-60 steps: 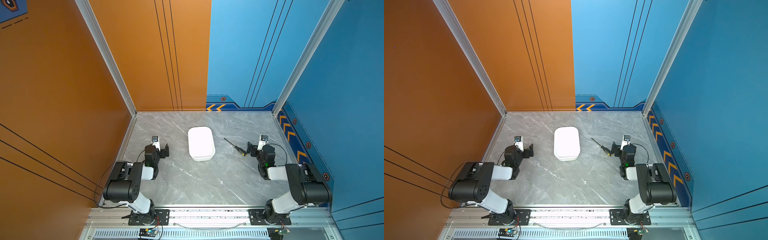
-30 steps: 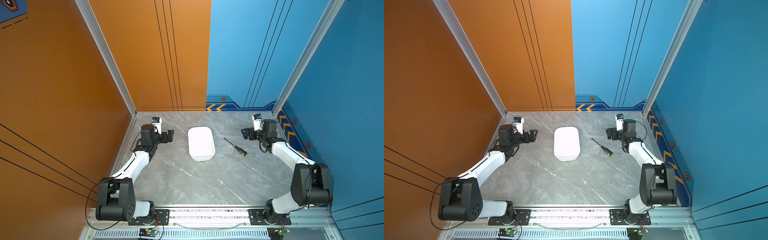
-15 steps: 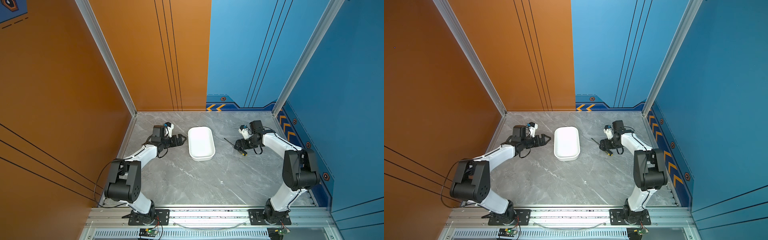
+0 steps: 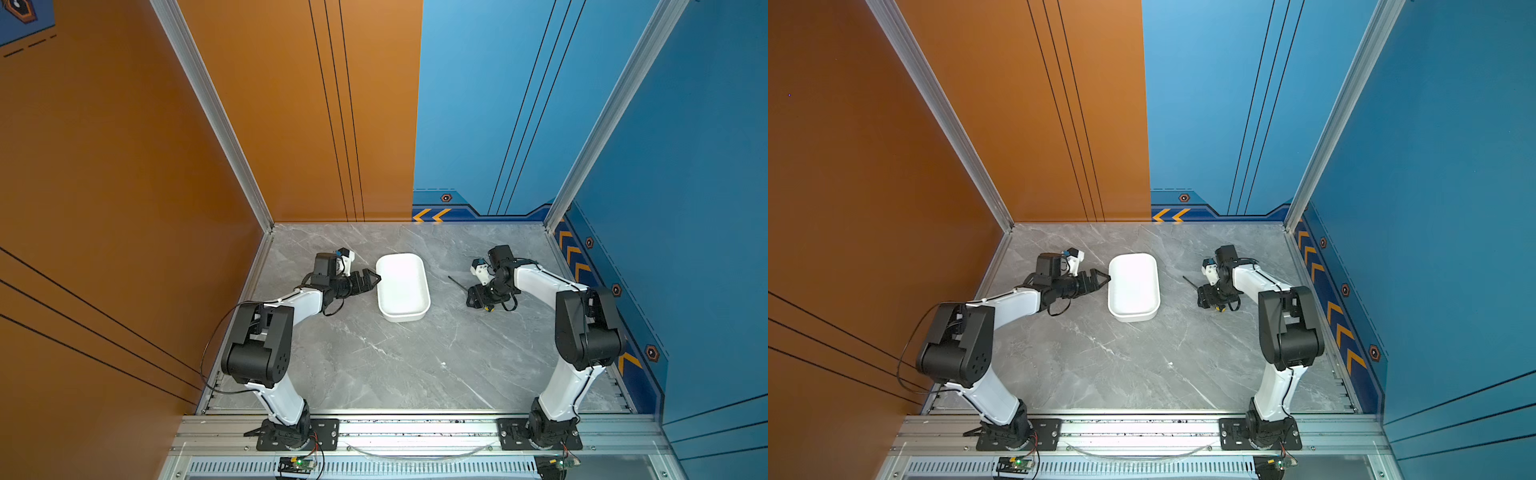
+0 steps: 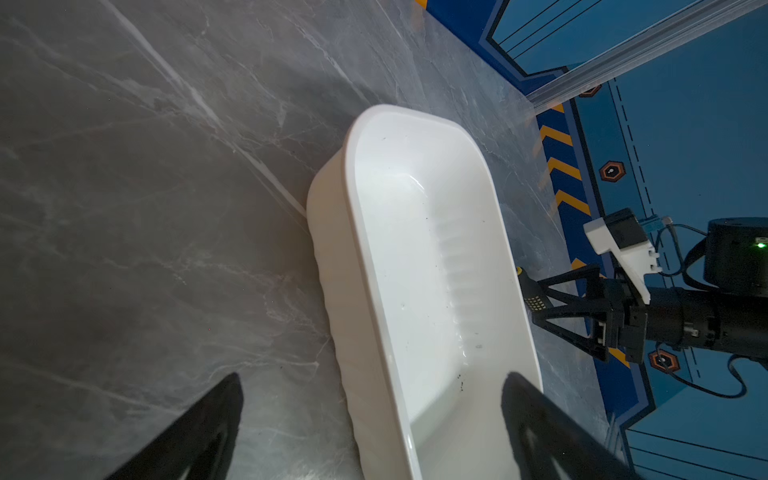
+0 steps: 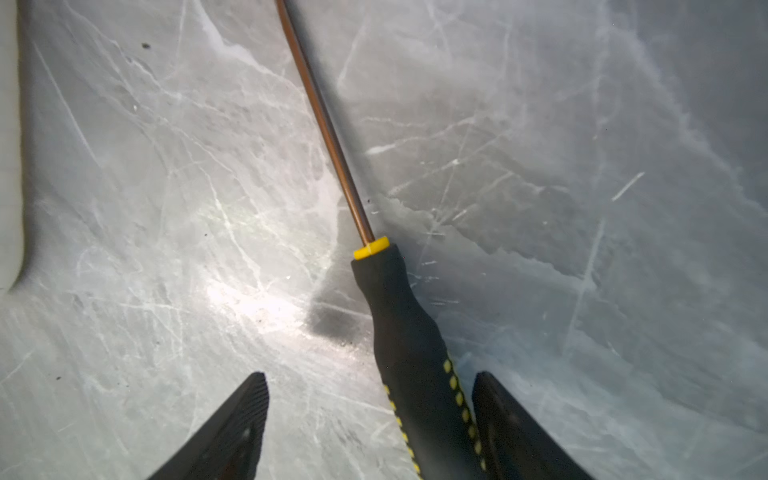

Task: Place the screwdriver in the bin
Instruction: 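Lower the right gripper and close it on the black screwdriver handle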

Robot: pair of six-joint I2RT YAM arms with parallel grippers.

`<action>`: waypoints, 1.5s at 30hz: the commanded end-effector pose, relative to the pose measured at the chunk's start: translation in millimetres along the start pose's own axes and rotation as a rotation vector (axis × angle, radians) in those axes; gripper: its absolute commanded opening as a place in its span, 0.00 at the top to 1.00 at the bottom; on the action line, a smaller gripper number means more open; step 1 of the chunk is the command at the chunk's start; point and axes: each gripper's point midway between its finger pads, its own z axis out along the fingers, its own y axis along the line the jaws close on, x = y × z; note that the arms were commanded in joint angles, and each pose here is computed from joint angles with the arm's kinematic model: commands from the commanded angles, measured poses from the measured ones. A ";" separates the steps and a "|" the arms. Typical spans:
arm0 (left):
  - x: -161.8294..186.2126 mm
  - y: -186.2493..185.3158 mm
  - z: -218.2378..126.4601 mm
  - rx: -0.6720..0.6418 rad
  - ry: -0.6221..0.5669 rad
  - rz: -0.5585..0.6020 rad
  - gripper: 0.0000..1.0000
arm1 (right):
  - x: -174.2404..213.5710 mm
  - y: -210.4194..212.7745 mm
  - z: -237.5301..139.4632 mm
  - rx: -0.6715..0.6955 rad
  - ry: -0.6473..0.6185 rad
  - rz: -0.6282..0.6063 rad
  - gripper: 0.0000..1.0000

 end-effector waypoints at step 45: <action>-14.4 -27.8 -16.6 0.130 -0.012 -0.008 0.02 | -19.3 11.0 -24.8 -0.101 0.017 0.291 1.00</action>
